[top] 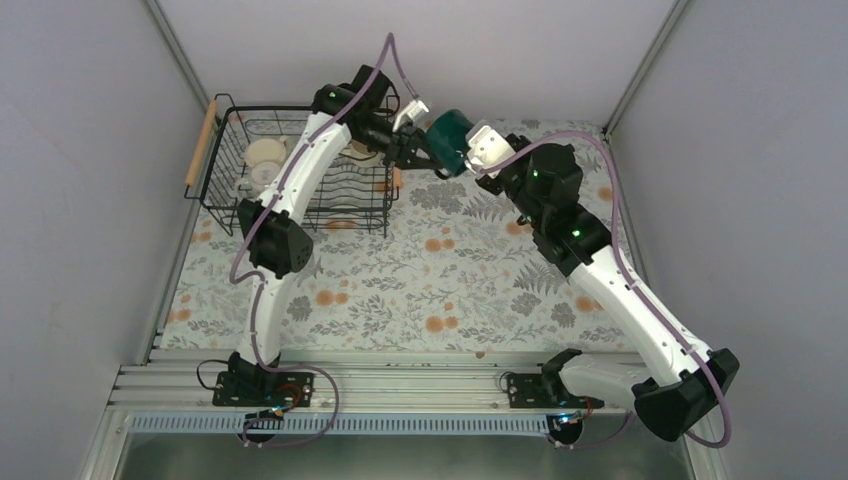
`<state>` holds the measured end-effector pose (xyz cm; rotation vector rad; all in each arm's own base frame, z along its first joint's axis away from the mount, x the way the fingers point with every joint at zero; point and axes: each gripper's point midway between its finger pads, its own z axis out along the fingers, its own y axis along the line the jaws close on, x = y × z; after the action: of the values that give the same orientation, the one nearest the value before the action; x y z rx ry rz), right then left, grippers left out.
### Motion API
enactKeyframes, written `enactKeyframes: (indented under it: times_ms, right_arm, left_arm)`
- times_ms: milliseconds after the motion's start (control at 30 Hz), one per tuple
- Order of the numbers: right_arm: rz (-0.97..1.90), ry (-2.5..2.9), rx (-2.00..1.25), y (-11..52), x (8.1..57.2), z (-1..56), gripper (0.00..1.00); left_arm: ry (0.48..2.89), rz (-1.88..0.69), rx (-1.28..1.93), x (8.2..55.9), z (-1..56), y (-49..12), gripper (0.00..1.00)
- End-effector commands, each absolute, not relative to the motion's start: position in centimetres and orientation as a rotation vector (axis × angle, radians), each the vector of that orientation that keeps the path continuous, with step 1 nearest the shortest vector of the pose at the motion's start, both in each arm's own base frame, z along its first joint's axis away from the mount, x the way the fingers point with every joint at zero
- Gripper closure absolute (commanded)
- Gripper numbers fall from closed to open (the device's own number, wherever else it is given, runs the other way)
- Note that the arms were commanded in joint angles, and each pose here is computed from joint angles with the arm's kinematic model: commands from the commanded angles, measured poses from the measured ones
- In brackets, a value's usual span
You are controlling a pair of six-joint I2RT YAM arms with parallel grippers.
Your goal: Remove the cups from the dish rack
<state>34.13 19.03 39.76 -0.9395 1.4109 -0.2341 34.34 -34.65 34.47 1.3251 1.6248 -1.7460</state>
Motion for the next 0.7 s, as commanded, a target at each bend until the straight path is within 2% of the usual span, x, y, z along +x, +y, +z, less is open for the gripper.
enactKeyframes:
  times_ms: [0,33,67,167,200,267,333,400,567,667]
  right_arm:
    - [-0.224,1.314,-0.824,18.7,33.8,44.5,0.96]
    - [-0.231,1.317,-0.819,18.6,33.9,44.6,0.96]
    - [-0.239,1.321,-0.810,18.4,34.0,44.6,0.96]
    - [-0.240,1.323,-0.800,18.3,33.9,44.8,0.96]
    - [-0.238,1.324,-0.802,18.3,33.9,44.7,0.96]
    - [-0.243,1.327,-0.803,18.1,33.8,44.6,0.96]
    - [-0.258,1.330,-0.806,18.0,33.9,44.4,0.96]
    - [-0.272,1.331,-0.804,17.6,33.9,44.5,0.96]
    - [-0.329,1.354,-0.820,16.7,34.4,43.7,0.96]
    - [-0.365,1.403,-0.842,15.7,35.6,42.2,0.96]
  left_arm:
    - [1.561,-1.606,1.431,33.7,34.2,-35.4,0.79]
    - [1.573,-1.584,1.437,33.9,33.8,-35.4,0.72]
    - [1.584,-1.560,1.443,34.1,33.5,-35.4,0.59]
    - [1.606,-1.545,1.445,34.3,32.8,-35.3,0.52]
    - [1.606,-1.546,1.446,34.3,32.8,-35.4,0.41]
    - [1.609,-1.542,1.446,34.3,32.8,-35.3,0.27]
    - [1.605,-1.523,1.449,34.4,32.9,-35.1,0.09]
    - [1.594,-1.485,1.450,34.7,33.4,-34.6,0.01]
    - [1.575,-1.365,1.416,36.5,35.0,-31.6,0.00]
    - [1.614,-1.196,1.400,38.4,35.3,-29.4,0.00]
